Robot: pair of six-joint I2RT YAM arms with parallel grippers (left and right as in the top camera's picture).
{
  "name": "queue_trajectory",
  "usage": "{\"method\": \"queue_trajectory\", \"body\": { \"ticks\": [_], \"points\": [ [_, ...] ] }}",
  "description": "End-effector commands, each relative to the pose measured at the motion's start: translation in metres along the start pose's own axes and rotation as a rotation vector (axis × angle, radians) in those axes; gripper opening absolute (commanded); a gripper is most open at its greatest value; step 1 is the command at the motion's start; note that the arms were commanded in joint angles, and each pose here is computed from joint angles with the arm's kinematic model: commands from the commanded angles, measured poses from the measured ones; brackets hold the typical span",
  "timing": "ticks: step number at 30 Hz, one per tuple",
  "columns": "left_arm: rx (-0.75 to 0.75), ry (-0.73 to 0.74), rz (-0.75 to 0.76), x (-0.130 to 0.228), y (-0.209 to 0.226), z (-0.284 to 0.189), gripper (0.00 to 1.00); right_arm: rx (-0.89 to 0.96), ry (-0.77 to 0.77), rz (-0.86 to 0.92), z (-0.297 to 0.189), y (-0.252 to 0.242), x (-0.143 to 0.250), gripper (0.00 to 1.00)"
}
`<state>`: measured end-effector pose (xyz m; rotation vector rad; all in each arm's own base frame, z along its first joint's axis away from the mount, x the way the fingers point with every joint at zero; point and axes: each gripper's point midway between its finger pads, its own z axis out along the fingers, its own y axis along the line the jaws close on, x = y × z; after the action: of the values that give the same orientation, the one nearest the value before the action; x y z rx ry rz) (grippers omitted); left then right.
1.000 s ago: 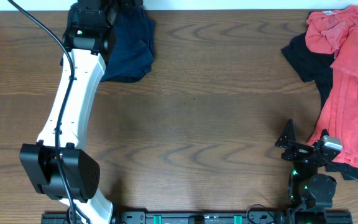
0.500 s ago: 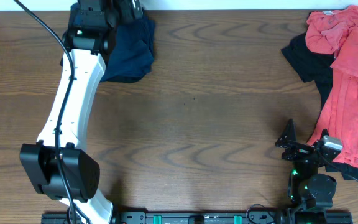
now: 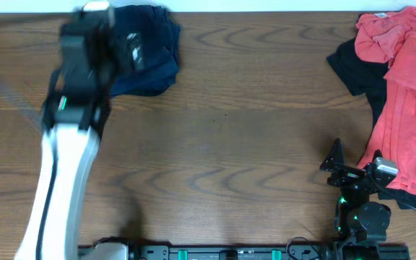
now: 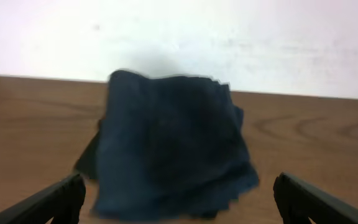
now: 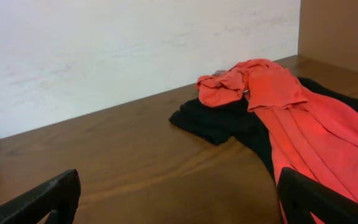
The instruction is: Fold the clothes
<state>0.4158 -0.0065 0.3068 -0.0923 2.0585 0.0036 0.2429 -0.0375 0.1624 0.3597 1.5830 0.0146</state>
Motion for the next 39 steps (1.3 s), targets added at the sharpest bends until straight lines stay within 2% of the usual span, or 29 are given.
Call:
{"method": "queue_trajectory", "body": {
  "ticks": [1,9,18,26,39],
  "points": [
    [-0.024,-0.04,0.001,0.026,0.016,-0.03,0.98,0.0,-0.002,-0.016,-0.001,0.001,0.0,0.99],
    [-0.016,-0.186,-0.051,0.092,0.033,-0.078,0.98,0.0,-0.002,-0.016,-0.001,0.001,0.0,0.99],
    [-0.047,-0.292,-0.14,0.155,0.051,-0.084,0.98,0.0,-0.002,-0.016,-0.001,0.001,0.0,0.99],
    [-0.043,-0.385,-0.14,0.182,0.052,-0.09,0.98,0.0,-0.002,-0.016,-0.001,0.001,0.0,0.99],
    [-0.04,-0.414,-0.135,0.204,0.053,-0.083,0.98,0.0,-0.002,-0.016,-0.001,0.001,0.0,0.99]
  ]
}}
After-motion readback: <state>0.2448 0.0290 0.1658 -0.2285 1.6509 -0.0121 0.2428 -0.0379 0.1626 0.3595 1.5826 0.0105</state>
